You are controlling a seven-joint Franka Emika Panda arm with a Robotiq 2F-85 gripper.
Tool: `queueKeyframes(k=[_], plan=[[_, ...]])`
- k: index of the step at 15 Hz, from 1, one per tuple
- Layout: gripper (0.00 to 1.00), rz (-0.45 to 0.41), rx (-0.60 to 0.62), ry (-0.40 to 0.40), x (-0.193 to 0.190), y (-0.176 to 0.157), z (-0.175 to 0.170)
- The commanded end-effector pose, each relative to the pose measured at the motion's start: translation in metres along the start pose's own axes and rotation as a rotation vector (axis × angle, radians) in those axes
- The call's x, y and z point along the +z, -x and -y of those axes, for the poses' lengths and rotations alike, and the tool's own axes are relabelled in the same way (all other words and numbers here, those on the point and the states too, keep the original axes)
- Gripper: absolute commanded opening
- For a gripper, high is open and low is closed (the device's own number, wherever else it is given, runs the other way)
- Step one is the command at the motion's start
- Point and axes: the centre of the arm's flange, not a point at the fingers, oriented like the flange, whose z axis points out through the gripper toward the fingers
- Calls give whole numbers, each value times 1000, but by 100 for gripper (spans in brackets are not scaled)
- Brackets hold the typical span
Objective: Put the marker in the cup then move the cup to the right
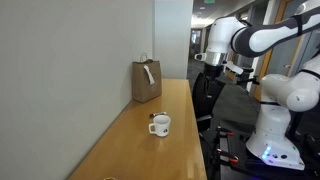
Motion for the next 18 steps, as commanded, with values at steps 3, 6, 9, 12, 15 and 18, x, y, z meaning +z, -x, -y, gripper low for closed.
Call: queueKeyframes(k=[3, 6, 9, 12, 15, 18], plan=[[100, 3, 0, 0, 1, 0, 0], [100, 3, 0, 0, 1, 0, 0], [100, 3, 0, 0, 1, 0, 0], [100, -36, -74, -11, 4, -12, -15], [100, -42, -204, -13, 12, -32, -41], [100, 0, -373, -20, 35, -52, -72]])
